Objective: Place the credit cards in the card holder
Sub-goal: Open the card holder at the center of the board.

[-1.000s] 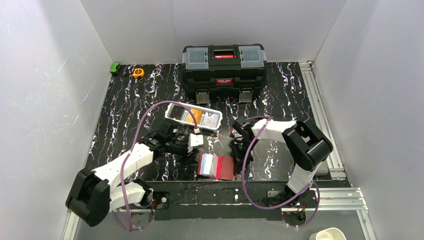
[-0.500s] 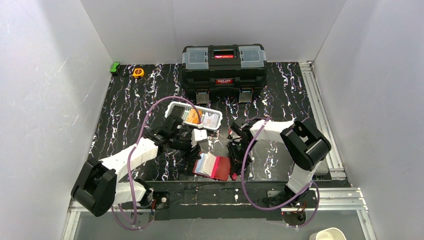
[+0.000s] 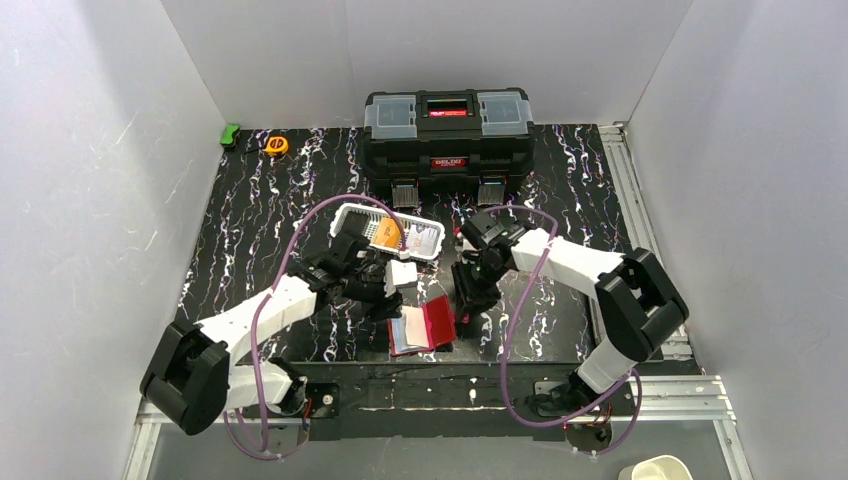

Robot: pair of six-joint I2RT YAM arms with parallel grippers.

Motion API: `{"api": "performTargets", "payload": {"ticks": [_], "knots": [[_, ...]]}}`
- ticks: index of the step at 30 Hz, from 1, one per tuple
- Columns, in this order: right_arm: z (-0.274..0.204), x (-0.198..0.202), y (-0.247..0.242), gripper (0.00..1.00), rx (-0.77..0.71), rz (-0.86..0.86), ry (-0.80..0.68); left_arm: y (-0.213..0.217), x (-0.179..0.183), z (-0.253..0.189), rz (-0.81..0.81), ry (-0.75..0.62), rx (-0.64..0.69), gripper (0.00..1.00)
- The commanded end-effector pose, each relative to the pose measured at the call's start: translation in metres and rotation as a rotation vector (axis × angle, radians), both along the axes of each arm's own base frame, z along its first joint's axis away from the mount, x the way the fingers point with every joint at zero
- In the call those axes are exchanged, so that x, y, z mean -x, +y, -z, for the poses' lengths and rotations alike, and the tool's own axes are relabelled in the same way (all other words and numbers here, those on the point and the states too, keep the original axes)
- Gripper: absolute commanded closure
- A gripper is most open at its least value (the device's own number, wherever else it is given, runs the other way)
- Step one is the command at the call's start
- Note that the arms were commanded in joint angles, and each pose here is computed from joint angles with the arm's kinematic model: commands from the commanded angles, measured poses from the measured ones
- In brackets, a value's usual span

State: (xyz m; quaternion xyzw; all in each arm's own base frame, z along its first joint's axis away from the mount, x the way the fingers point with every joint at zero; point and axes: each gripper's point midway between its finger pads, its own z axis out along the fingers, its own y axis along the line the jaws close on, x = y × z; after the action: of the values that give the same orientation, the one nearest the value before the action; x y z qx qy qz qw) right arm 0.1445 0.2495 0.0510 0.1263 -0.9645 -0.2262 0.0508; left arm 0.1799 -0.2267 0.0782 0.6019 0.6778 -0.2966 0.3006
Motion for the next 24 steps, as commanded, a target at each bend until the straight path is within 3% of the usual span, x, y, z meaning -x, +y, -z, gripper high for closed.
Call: {"api": "performTargets", "payload": {"ticks": [1,12,18,24], "knots": [[-0.038,-0.024,0.009,0.60,-0.037,-0.007,-0.134,0.003,0.001,-0.014,-0.009,-0.027,0.001,0.57],[-0.093,-0.055,0.029,0.58,-0.067,-0.012,-0.306,0.021,-0.004,-0.033,-0.132,-0.082,-0.009,0.61],[-0.111,-0.061,0.039,0.51,0.078,-0.098,-0.493,0.059,-0.025,-0.059,-0.410,-0.063,0.065,0.62],[-0.122,-0.061,0.071,0.48,0.102,-0.194,-0.629,0.105,-0.029,-0.077,-0.598,-0.049,0.090,0.51]]}}
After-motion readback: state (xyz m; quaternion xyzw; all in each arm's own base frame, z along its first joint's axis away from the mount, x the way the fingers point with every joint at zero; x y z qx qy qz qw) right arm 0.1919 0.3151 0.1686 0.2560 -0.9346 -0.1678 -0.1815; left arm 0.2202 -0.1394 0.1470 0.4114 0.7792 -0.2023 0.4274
